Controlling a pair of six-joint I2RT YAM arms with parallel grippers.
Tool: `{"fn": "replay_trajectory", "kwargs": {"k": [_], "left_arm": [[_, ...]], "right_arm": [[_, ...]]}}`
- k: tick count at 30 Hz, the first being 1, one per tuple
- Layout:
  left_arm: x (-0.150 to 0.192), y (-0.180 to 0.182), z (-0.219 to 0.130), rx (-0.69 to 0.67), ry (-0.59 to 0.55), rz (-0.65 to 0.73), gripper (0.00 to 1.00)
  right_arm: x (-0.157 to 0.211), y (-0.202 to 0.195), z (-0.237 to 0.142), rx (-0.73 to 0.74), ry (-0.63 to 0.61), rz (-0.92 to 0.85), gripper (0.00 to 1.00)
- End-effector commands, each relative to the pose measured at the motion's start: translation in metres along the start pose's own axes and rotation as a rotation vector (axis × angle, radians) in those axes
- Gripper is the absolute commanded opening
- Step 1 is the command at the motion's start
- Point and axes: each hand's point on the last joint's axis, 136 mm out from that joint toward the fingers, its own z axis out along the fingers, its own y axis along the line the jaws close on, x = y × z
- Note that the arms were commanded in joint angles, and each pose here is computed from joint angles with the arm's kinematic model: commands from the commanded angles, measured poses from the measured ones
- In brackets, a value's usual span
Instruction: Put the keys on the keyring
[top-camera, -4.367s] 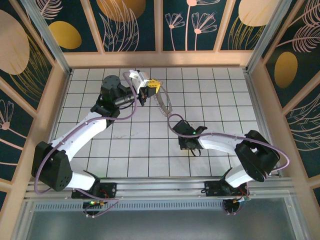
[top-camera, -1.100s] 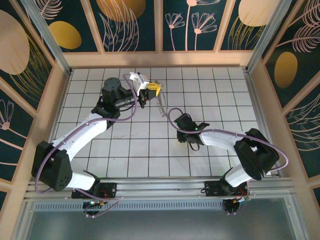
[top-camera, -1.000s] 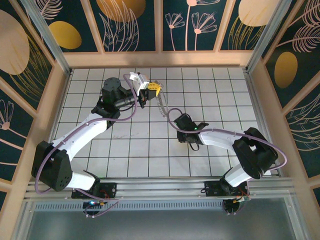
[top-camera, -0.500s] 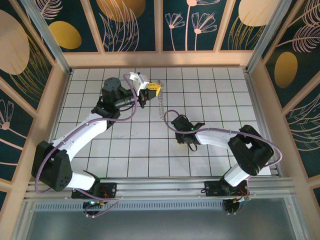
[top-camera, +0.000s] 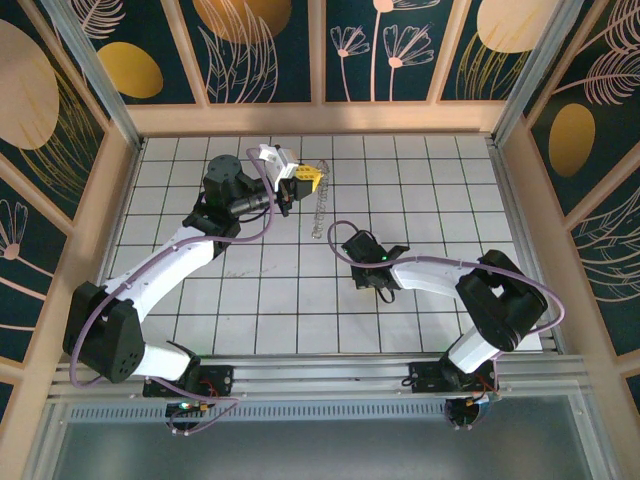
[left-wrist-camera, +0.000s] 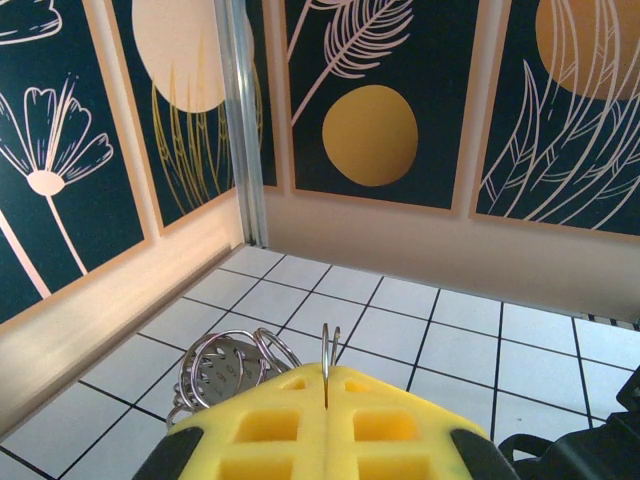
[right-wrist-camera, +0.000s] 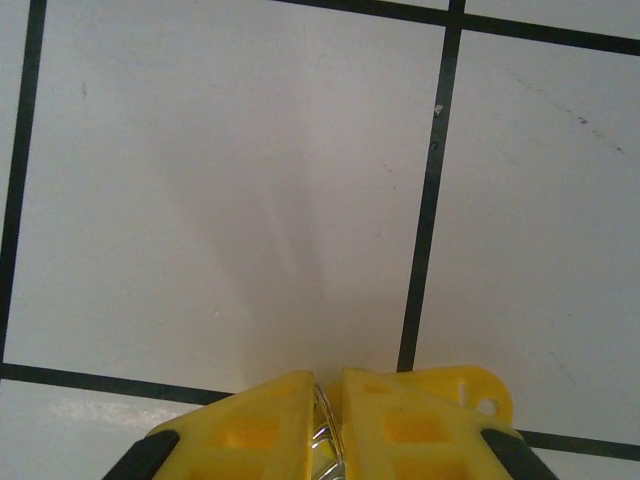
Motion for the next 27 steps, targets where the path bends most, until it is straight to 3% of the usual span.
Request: {"fn": "replay_trajectory", "kwargs": {"k": [1,27], "left_arm": [[-0.0221,-0.0085,-0.0047,0.015,-0.058,0.049,0.00],[-0.0211,-0.0083,-0.0036,0.020,-0.059,0.043,0.00]], "right_arm": [[-0.0006,-0.0012,-0.0031,0.019,0.002,-0.026,0.16],[0.0054,-0.0067,-0.0105,0.014,-0.003,0.003,0.20]]}}
